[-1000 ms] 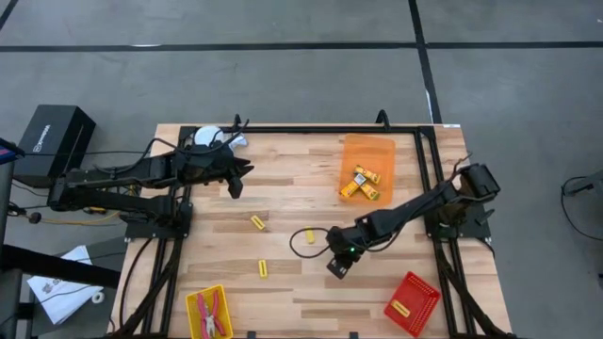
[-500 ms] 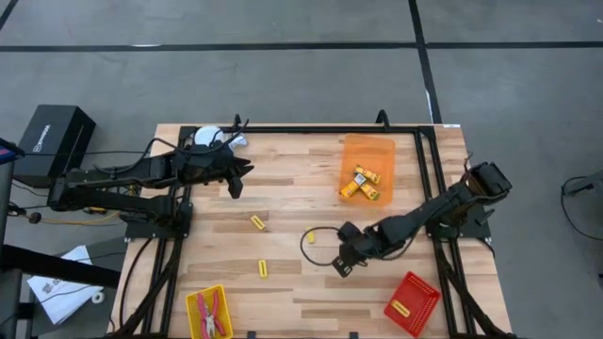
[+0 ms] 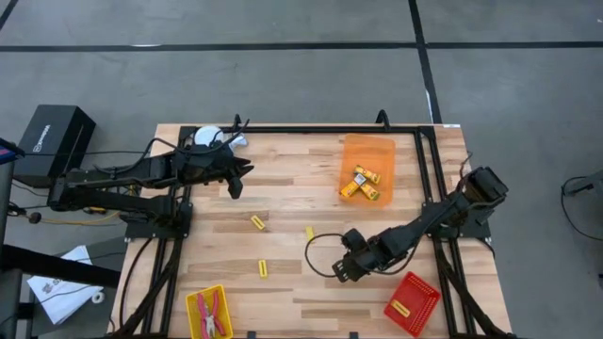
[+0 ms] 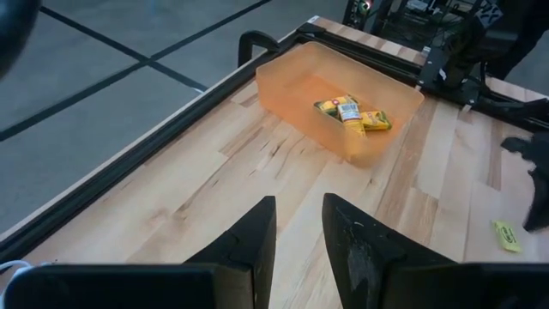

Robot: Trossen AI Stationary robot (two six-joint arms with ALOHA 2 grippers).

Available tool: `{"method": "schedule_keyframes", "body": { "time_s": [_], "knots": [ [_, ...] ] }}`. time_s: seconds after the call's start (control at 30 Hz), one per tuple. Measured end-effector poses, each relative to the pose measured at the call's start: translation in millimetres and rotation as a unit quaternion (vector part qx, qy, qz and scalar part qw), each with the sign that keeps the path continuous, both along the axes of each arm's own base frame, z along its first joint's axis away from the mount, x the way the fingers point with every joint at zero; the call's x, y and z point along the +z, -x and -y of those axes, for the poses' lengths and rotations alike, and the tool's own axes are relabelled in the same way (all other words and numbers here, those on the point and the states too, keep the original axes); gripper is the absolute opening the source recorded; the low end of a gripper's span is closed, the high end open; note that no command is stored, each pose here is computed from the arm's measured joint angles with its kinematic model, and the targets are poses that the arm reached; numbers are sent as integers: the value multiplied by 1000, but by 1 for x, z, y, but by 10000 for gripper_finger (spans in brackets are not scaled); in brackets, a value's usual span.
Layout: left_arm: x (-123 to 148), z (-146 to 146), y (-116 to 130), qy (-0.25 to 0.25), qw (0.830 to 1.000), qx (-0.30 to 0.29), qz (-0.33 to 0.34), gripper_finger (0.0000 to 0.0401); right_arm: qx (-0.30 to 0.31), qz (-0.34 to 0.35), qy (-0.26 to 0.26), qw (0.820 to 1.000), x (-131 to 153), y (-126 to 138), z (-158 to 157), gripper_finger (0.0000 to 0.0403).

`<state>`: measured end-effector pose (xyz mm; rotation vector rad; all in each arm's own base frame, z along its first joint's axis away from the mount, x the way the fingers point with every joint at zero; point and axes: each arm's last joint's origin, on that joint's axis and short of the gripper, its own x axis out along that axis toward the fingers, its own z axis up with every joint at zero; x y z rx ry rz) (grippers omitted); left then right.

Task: Pick & Place School Supplies
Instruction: Put the yellow eraser into the red bin

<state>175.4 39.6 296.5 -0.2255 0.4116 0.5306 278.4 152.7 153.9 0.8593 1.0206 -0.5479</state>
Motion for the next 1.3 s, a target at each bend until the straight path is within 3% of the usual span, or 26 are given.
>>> {"method": "schedule_keyframes", "body": {
  "time_s": [1.0, 1.3],
  "knots": [
    [0, 0, 0, 0, 1000, 0, 0, 92, -19, -11, 1, 1000, -10, -4, 2, 0],
    [0, 0, 0, 0, 1000, 0, 0, 92, -36, -6, -24, 999, -23, 3, 6, 0]
  ]
}}
